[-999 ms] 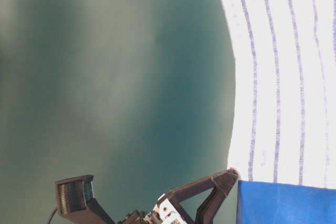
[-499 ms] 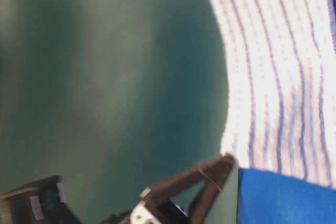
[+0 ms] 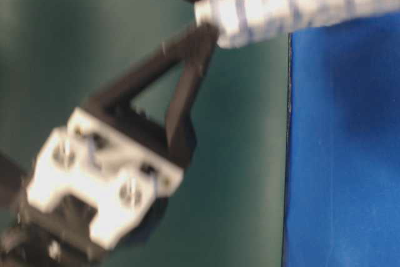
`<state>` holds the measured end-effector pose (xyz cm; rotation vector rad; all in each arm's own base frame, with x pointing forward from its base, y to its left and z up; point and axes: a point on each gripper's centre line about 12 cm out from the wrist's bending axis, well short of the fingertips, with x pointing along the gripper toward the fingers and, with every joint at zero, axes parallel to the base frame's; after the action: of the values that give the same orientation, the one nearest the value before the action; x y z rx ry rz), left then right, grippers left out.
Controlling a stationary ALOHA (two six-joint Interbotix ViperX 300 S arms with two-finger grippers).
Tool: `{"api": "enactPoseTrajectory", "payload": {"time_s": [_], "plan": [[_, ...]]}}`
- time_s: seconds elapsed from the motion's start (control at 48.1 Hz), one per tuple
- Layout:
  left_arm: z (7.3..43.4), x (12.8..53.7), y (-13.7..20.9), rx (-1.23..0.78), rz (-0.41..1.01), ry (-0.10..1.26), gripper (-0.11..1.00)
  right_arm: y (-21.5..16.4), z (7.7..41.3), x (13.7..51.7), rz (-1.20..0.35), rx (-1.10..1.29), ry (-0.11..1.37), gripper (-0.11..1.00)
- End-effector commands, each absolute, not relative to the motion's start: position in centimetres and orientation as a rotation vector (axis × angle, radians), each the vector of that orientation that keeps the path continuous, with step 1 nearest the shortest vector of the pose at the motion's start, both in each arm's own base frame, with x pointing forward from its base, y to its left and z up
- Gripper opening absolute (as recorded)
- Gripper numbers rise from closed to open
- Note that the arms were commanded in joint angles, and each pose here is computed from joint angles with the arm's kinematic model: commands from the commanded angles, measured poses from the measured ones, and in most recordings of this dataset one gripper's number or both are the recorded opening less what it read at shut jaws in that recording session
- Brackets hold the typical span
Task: Fold the blue towel.
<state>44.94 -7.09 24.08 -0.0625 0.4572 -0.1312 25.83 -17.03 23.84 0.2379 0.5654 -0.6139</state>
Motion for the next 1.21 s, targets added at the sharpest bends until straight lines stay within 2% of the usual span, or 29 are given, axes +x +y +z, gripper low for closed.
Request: {"api": "enactPoseTrajectory", "payload": {"time_s": [0.0, 0.333, 0.853, 1.02, 1.186], "plan": [[26.0, 46.6, -7.7, -0.063, -0.143, 0.396, 0.01, -18.1, 25.3, 27.3, -0.611, 0.213, 0.528, 0.01], [25.9, 50.3, -8.8, -0.042, -0.156, 0.417, 0.01, -19.2, 25.5, 28.9, -0.611, 0.200, 0.533, 0.01], [23.8, 55.3, -8.9, -0.031, -0.147, 0.375, 0.01, -17.3, 25.6, 23.4, -0.667, 0.214, 0.550, 0.01], [22.7, 54.9, -8.7, -0.032, -0.142, 0.407, 0.01, -17.6, 24.7, 24.0, -0.662, 0.221, 0.581, 0.01], [21.2, 52.6, -8.3, -0.049, -0.135, 0.455, 0.01, -18.5, 23.2, 26.7, -0.631, 0.224, 0.613, 0.01]]}}
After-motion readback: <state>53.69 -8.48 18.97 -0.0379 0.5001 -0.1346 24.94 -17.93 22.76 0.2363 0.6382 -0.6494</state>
